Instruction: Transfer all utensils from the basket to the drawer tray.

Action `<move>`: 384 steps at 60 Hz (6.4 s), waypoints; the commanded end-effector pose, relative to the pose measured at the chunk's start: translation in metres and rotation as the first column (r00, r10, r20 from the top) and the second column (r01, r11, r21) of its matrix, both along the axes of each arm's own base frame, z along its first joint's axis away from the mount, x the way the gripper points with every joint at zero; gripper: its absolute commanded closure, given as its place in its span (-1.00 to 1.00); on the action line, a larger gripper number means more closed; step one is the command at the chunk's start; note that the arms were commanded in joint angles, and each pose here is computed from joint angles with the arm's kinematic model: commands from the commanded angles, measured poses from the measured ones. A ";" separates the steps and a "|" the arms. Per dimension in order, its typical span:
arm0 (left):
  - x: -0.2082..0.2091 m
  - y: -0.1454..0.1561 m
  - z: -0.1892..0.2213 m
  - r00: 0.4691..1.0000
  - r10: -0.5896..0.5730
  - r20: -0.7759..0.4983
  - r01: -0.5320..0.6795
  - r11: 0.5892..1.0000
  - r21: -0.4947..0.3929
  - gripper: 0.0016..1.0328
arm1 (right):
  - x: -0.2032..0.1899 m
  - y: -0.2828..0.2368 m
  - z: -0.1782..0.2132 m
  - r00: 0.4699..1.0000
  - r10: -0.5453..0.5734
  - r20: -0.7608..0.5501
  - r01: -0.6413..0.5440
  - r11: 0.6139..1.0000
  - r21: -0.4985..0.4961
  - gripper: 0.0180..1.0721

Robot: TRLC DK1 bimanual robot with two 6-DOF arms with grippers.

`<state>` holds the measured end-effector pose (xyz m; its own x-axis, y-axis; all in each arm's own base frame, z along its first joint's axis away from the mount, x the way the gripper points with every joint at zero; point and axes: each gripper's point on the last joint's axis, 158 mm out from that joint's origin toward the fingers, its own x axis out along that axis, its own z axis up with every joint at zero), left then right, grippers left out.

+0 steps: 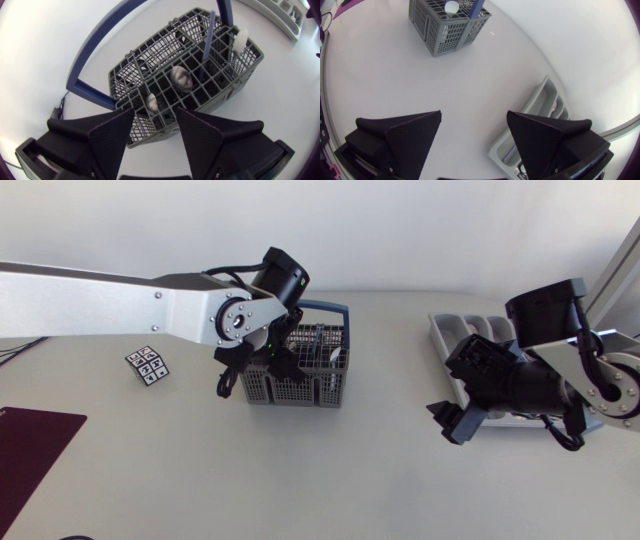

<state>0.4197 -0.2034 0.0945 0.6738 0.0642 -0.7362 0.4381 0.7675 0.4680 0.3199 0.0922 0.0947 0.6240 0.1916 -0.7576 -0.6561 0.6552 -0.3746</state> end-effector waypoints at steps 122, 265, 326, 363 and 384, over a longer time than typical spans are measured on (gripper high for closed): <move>0.014 0.011 -0.038 0.990 0.099 0.098 -0.110 0.989 0.104 0.92 | -0.020 0.057 -0.022 0.997 0.066 -0.039 -0.064 0.997 0.049 -0.79; -0.008 -0.005 0.033 0.935 0.000 0.355 -0.020 0.998 0.055 -0.29 | -0.032 0.064 -0.036 0.994 0.092 -0.061 -0.090 0.995 0.047 -0.80; 0.000 0.059 0.050 0.961 0.042 0.274 -0.013 0.994 -0.105 -0.68 | -0.033 0.095 -0.014 0.992 0.128 -0.022 -0.125 0.989 0.082 -0.80; 0.004 0.042 0.023 0.996 -0.070 -0.052 0.037 0.883 -0.468 -0.34 | -0.033 0.126 -0.009 0.988 0.152 -0.021 -0.150 0.986 0.078 -0.79; -0.002 0.031 0.016 0.978 -0.150 -0.145 0.038 0.813 -0.581 -0.28 | -0.030 0.133 -0.010 0.987 0.157 -0.026 -0.154 0.985 0.071 -0.80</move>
<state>0.4158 -0.1677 0.1092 0.5265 -0.4442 -0.7249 0.5535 0.8263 -0.1042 0.2871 0.2189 0.0805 0.5565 0.3370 -0.7594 -0.7699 0.5528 -0.3188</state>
